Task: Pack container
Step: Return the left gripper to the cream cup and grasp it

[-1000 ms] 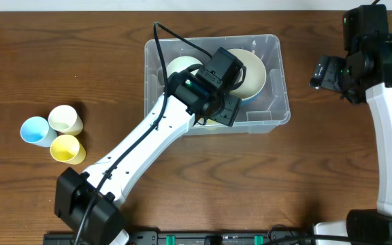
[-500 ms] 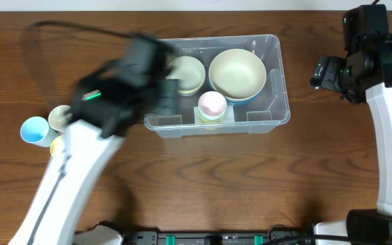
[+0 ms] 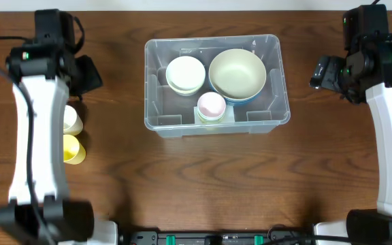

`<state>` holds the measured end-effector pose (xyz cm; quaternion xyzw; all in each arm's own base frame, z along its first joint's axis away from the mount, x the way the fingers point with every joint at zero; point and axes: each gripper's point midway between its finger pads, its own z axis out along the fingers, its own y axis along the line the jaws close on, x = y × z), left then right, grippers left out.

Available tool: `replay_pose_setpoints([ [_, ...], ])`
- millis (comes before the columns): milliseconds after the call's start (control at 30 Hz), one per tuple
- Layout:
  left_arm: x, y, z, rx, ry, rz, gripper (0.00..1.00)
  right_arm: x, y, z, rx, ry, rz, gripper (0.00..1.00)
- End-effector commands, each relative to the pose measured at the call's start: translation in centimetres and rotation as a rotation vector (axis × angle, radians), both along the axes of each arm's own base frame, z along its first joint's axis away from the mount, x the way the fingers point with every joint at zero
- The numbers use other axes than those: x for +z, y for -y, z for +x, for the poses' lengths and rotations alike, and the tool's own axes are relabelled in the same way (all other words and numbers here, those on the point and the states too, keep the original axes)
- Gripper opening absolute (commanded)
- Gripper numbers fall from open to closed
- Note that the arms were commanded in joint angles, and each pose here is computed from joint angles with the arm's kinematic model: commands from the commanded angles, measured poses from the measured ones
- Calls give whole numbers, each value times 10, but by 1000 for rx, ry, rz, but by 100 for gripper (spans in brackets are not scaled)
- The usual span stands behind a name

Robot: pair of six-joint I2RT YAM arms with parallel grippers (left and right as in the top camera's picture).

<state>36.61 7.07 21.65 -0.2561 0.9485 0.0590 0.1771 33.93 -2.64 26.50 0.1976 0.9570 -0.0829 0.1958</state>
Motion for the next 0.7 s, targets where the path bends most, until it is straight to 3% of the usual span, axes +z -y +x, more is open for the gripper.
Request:
replay_pose_setpoints([
  [0, -42, -24, 3, 141, -99, -26, 65, 2, 4, 0, -7, 5, -13, 99],
  [300, -132, -52, -1, 225, -336, -64, 65, 2, 4, 0, -7, 5, -13, 99],
  [567, -177, -56, -4, 236, -441, -82, 63, 2, 4, 0, -7, 5, -13, 99],
  [600, -181, -56, -4, 236, -449, -83, 51, 2, 4, 0, -7, 5, -13, 99],
  [633, -182, -56, -5, 236, -454, -83, 32, 2, 4, 0, -7, 5, -13, 99],
  [667, -183, -56, -5, 237, -457, -84, 21, 2, 4, 0, -7, 5, -13, 99],
])
